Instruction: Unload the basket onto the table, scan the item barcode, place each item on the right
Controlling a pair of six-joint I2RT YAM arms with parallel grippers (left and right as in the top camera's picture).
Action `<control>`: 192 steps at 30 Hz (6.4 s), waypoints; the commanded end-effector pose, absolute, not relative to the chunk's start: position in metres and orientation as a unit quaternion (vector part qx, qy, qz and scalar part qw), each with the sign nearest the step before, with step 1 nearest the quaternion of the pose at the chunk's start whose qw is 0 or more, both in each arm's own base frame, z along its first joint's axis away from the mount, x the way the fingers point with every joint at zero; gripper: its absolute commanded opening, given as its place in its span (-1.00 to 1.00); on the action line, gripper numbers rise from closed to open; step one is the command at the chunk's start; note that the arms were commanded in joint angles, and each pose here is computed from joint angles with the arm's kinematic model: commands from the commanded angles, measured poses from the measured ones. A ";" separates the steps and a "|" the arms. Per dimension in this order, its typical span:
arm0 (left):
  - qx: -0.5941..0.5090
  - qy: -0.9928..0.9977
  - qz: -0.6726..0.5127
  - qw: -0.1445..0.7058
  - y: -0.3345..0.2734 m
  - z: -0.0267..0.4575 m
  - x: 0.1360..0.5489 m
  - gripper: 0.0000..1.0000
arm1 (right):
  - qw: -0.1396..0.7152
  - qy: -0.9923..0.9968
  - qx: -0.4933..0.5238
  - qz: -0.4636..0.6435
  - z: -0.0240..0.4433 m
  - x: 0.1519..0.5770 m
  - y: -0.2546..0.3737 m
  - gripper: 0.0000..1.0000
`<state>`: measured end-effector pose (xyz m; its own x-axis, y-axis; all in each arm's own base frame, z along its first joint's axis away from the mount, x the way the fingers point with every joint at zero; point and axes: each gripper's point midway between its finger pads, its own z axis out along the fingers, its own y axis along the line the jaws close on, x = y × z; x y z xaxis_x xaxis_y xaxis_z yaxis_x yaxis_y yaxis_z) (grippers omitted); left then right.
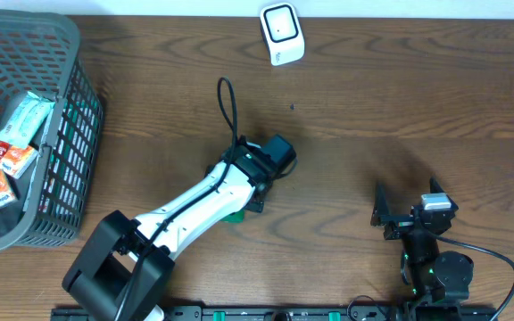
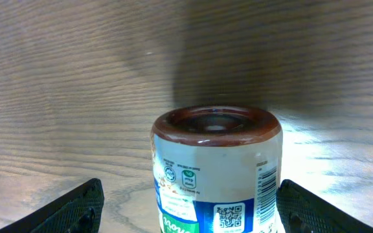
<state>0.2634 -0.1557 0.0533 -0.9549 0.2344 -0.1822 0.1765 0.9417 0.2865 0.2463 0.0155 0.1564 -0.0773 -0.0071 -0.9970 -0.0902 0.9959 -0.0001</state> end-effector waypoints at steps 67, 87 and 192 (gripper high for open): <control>0.084 0.975 0.191 0.076 -0.108 0.036 0.259 0.55 | 0.677 0.735 -0.025 0.033 0.155 0.246 0.014 0.98; 0.084 0.974 0.198 0.065 -0.090 0.032 0.264 0.44 | 0.677 0.735 -0.025 0.033 0.155 0.246 0.014 0.98; -0.042 0.967 -0.020 0.251 -0.140 0.111 0.325 0.40 | 0.677 0.735 -0.025 0.033 0.155 0.246 0.014 0.99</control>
<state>0.3108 -0.1459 0.0945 -0.9137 0.0200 -0.4059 0.0402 0.9983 -0.0413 0.2463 0.0156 0.1563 -0.0773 -0.0071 -0.9970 -0.0906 0.9959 0.0000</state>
